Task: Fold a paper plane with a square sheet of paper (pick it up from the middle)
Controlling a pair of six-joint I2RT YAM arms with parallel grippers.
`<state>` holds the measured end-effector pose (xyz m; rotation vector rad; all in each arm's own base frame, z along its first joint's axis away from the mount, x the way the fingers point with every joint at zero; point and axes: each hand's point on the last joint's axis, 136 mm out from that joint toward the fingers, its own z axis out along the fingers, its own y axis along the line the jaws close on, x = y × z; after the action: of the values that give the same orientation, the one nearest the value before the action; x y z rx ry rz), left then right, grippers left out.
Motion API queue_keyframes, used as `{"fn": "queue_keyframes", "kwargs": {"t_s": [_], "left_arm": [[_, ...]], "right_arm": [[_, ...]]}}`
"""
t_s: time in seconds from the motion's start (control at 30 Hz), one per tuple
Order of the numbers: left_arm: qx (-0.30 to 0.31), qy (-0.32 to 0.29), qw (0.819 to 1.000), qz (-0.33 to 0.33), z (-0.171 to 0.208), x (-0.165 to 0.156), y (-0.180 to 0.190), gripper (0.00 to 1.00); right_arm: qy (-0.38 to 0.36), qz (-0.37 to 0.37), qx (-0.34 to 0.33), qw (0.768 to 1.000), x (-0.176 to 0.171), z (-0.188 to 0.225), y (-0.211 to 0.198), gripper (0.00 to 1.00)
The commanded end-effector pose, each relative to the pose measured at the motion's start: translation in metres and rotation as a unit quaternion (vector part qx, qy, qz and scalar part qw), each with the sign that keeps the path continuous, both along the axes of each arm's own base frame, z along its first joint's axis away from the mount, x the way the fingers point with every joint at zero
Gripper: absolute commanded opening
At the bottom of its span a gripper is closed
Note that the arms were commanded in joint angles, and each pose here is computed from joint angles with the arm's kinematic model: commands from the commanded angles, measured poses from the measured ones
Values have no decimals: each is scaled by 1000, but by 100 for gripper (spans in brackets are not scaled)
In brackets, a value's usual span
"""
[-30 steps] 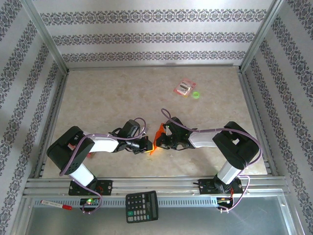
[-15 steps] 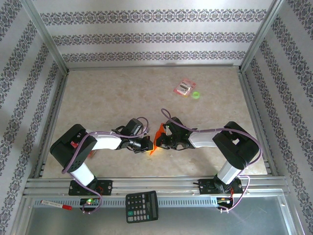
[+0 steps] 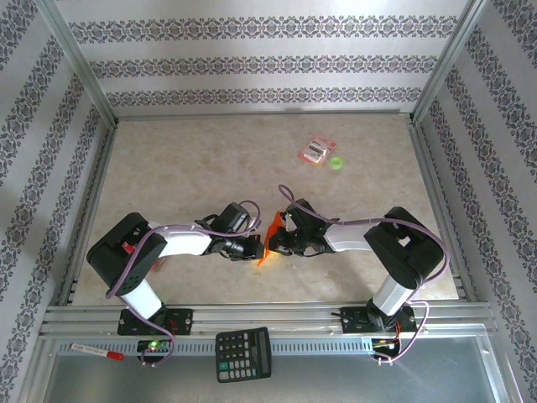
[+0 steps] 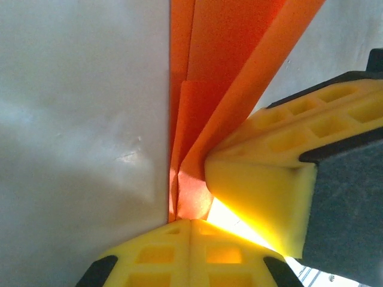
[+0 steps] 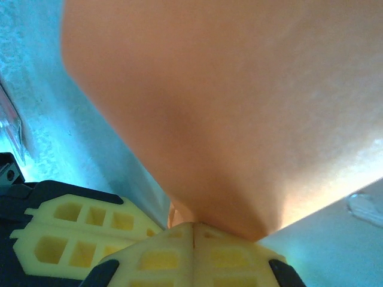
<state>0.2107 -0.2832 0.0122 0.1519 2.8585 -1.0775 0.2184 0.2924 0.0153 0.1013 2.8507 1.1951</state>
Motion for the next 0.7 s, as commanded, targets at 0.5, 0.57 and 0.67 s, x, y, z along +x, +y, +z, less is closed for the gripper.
{"fn": "queue_keyframes", "kwargs": {"t_s": [0.5,0.57,0.67], "left_arm": [[176,95,980,-16,-77,-70,77,0],[175,96,980,-15,-77,-71,77,0],[174,96,980,-15,-78,-71,77,0]], "right_arm": [[10,-33,-3,999,41,-10,-28,3],[8,-36,-1,999,46,-9,-31,3],[5,-48,-1,999,55,-8,-37,4]]}}
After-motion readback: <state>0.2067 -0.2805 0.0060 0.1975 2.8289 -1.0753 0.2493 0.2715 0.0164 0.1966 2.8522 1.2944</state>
